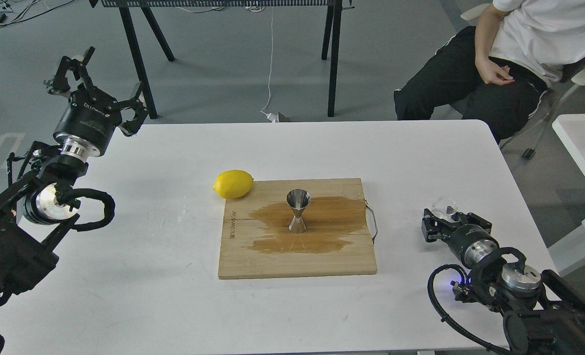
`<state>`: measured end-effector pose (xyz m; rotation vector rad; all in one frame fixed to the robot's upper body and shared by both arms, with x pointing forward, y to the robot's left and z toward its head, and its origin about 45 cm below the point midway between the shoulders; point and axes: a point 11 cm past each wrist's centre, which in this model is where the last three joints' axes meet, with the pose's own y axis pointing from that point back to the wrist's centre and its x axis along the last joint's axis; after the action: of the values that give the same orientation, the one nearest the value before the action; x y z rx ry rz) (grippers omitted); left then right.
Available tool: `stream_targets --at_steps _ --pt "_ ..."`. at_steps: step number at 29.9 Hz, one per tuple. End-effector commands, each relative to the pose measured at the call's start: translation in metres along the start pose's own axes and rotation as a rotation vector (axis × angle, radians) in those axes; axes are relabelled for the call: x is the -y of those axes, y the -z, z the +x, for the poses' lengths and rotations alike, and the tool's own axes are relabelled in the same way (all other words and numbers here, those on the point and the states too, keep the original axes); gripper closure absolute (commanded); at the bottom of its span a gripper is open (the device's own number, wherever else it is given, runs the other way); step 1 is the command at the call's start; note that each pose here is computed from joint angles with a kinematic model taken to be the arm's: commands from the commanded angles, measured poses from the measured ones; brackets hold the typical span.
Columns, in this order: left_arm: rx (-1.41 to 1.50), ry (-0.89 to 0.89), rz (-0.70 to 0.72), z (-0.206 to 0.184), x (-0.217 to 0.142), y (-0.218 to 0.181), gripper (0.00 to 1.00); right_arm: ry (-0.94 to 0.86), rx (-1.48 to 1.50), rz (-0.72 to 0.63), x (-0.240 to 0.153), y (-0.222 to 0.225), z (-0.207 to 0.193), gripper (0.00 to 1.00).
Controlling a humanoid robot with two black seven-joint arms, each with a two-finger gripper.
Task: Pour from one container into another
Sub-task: 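Grasp the clear glass shaker with the right gripper, then lift the shaker with the right gripper and move it above the jigger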
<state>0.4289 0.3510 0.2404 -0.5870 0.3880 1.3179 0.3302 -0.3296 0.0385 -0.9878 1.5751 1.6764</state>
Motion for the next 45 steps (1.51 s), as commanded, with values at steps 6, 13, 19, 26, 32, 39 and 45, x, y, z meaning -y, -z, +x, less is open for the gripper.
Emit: stream_targets --at_steps 6,13,19,26,32,39,45 --pt "0.007 -0.004 -0.008 0.002 0.000 -0.005 0.00 0.108 -0.012 -0.083 -0.014 -0.024 -0.022 0.63" --pt "0.015 -0.005 -0.010 0.004 -0.001 -0.008 0.00 0.193 -0.227 -0.183 -0.037 -0.053 -0.082 0.64" --pt "0.013 -0.005 -0.013 0.004 -0.001 -0.008 0.00 0.259 -0.463 -0.198 -0.039 -0.087 -0.129 0.65" --pt "0.018 -0.004 -0.014 0.005 -0.002 -0.011 0.00 0.317 -0.700 -0.287 -0.031 -0.172 -0.151 0.65" --pt "0.019 -0.004 -0.013 0.006 -0.002 -0.011 0.00 0.358 -0.917 -0.305 -0.033 -0.223 -0.158 0.65" --pt "0.016 -0.012 -0.007 0.010 -0.007 -0.008 0.00 0.389 -1.120 -0.286 -0.037 -0.241 -0.148 0.65" --pt "0.016 -0.017 -0.006 0.011 -0.008 -0.007 0.00 0.412 -1.257 -0.251 -0.038 -0.244 -0.140 0.65"
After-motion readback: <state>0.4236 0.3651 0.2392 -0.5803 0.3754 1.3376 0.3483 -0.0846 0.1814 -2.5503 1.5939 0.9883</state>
